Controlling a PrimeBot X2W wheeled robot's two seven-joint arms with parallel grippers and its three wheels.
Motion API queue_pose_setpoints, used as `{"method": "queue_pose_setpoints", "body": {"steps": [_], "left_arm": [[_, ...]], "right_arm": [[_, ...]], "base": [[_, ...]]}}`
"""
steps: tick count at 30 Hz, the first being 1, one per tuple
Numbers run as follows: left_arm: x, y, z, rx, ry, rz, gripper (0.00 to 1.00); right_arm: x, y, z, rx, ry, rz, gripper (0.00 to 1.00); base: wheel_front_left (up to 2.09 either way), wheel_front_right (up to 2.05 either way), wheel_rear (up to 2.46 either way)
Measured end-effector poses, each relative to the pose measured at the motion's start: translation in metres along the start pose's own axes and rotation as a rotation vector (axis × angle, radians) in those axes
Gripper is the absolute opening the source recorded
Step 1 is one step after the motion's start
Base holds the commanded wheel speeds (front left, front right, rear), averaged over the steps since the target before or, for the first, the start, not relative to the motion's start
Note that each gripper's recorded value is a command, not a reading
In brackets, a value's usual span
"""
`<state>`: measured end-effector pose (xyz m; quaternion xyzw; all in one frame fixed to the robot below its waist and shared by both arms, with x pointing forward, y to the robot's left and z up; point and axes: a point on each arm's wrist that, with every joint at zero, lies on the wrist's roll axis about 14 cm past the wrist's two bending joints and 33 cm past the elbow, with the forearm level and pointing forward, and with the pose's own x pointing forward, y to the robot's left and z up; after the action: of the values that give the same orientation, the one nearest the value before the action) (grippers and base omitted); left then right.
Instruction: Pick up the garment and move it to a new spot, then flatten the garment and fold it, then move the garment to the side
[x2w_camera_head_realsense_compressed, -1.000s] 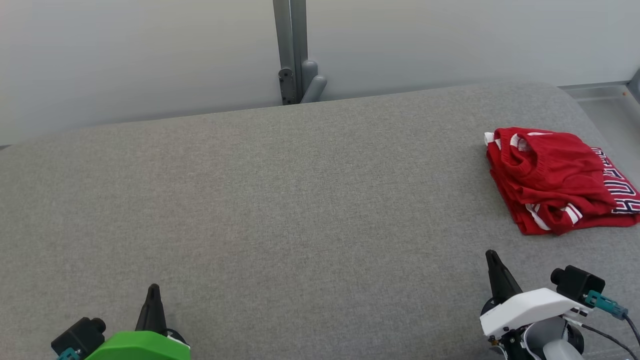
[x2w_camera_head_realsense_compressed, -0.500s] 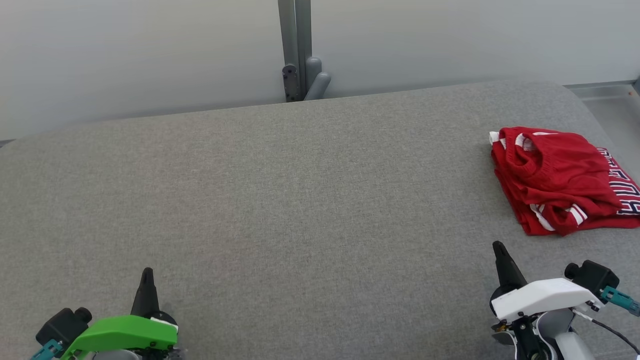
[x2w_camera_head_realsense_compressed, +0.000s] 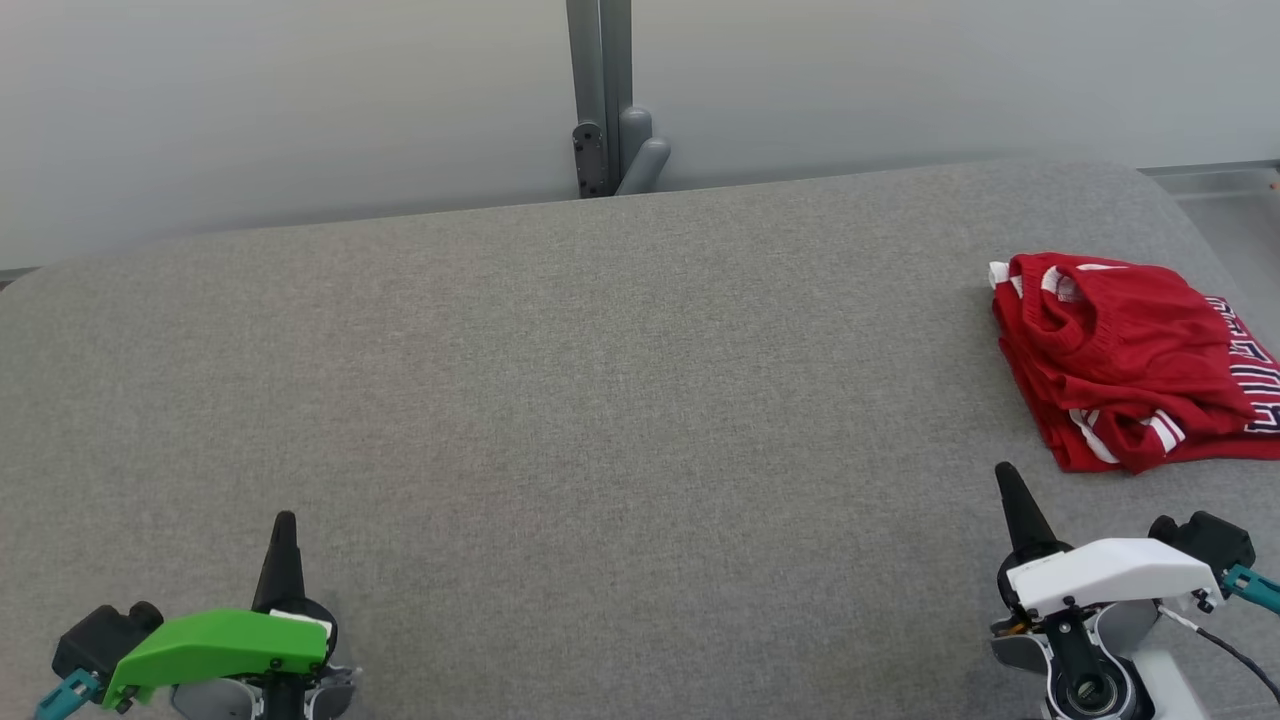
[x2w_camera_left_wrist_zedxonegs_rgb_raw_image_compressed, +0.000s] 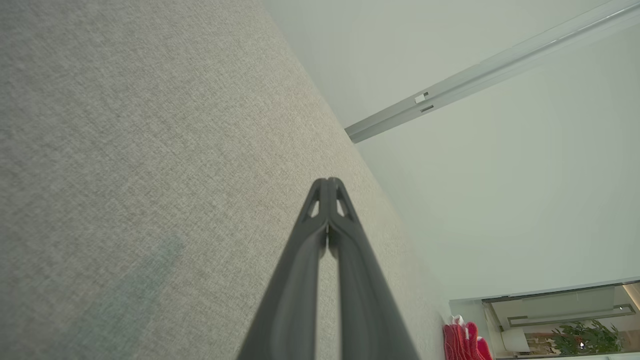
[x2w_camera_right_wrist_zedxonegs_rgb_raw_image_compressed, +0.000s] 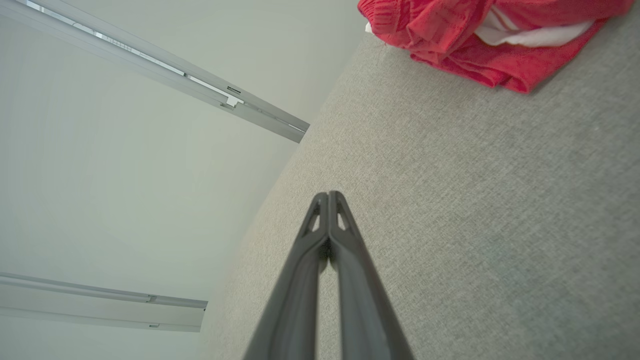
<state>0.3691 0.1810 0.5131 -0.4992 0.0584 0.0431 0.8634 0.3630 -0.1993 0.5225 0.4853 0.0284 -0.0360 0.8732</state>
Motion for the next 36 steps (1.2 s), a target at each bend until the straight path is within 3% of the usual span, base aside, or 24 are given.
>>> {"method": "queue_pose_setpoints", "body": {"steps": [36], "left_arm": [[0.01,-0.022,0.024,-0.324,-0.016,-0.071,0.0]], "right_arm": [[0.019,0.016,0.011,0.344,0.002,0.049,0.0]], "base": [[0.0,0.0,0.0]]}}
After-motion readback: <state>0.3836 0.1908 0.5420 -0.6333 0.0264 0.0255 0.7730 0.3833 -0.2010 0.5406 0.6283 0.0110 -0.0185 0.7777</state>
